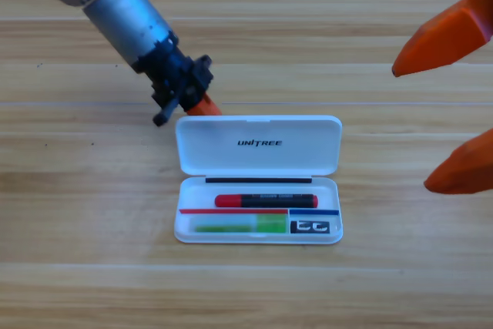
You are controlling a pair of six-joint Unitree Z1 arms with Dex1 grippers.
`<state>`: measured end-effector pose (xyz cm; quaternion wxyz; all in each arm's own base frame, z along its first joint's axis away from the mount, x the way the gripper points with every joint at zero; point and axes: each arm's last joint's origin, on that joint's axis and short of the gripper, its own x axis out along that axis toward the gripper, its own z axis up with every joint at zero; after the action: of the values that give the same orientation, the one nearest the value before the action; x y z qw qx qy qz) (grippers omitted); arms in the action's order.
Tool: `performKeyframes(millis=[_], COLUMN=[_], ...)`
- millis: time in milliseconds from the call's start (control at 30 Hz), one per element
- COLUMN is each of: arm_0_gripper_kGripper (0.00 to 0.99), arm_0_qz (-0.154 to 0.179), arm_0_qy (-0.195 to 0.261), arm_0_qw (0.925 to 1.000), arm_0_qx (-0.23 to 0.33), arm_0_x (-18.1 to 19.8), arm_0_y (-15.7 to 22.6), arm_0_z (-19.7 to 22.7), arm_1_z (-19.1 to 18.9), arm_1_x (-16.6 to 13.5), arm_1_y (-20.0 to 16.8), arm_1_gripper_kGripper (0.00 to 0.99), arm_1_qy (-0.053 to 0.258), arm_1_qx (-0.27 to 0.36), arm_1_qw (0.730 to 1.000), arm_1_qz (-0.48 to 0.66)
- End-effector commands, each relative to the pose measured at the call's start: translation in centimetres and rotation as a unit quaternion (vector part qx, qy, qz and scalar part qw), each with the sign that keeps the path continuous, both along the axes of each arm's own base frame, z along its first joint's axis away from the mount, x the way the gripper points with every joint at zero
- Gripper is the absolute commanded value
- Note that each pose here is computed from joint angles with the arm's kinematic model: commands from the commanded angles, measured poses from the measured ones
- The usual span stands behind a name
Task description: Clean up eraser and pencils
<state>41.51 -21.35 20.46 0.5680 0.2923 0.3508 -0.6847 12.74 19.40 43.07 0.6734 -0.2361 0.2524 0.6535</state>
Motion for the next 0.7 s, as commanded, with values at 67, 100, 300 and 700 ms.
performKeyframes(millis=[67,100,300,700], arm_0_gripper_kGripper=[0.000,0.000,0.000,0.000], arm_0_qz=[-0.026,-0.026,-0.025,-0.023], arm_0_qy=[0.028,0.028,0.032,0.012], arm_0_qw=[0.9990,0.9989,0.9988,0.9995], arm_0_qx=[0.024,0.025,0.027,0.018], arm_0_x=[-0.5,-0.5,-0.7,-2.6], arm_0_y=[-3.3,-3.4,-3.5,-3.6], arm_0_z=[-3.9,-3.9,-3.6,1.2], arm_1_z=[0.2,0.2,0.2,0.2], arm_1_x=[-0.5,-0.5,-0.6,-0.6], arm_1_y=[-1.4,-1.4,-1.4,-1.4], arm_1_gripper_kGripper=[0.990,0.990,0.990,0.990], arm_1_qy=[-0.004,-0.004,-0.002,0.002], arm_1_qx=[0.015,0.015,0.016,0.017], arm_1_qw=[1.000,1.000,1.000,1.000], arm_1_qz=[-0.010,-0.010,-0.009,-0.008])
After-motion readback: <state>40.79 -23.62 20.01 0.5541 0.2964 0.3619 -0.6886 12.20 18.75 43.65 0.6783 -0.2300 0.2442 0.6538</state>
